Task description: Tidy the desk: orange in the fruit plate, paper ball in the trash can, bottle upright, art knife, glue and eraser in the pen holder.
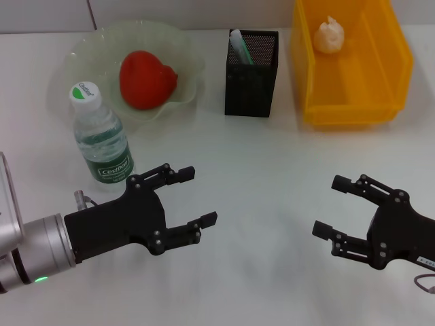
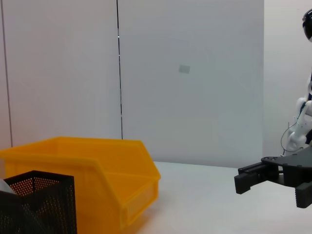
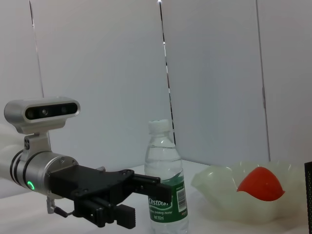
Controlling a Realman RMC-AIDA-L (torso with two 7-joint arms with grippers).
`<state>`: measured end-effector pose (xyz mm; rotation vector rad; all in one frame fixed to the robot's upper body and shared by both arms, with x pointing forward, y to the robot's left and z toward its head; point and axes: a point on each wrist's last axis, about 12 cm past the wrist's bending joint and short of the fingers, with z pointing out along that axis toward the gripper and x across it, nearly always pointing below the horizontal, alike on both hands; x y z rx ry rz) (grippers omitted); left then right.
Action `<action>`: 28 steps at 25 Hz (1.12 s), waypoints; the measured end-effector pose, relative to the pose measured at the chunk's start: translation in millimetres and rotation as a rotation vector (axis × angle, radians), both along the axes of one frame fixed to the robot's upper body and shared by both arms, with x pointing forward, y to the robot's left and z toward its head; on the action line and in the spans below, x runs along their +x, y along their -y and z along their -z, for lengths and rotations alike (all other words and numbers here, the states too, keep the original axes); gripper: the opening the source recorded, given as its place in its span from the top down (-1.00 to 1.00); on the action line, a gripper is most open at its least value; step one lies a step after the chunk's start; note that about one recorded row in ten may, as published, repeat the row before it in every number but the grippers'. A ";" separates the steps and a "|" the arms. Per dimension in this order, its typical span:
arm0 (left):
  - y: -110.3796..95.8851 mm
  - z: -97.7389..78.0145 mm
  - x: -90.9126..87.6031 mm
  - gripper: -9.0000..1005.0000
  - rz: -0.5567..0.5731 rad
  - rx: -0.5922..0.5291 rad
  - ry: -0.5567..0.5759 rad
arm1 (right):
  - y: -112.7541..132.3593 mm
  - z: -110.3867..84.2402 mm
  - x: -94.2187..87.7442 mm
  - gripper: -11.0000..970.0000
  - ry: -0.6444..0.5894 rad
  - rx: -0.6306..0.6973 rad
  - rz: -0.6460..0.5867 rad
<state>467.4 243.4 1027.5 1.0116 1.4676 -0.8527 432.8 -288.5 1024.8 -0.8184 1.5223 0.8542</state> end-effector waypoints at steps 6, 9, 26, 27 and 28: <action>0.7 0.3 -1.3 -0.57 0.003 -0.005 -0.002 | -0.7 0.4 -0.2 -0.72 -0.001 0.002 0.003; 0.3 0.6 -2.1 -0.57 0.002 -0.006 -0.004 | -0.5 0.3 1.0 -0.72 0.000 0.000 0.008; 1.3 2.1 -4.8 -0.57 0.003 -0.011 -0.011 | -0.3 -1.5 4.9 -0.72 0.011 0.008 0.025; 1.4 2.4 -5.0 -0.57 0.003 -0.012 -0.013 | -0.7 -1.4 4.9 -0.72 0.010 0.009 0.024; 1.6 2.6 -5.1 -0.57 0.002 -0.013 -0.015 | -0.7 -1.4 5.2 -0.72 0.010 0.011 0.027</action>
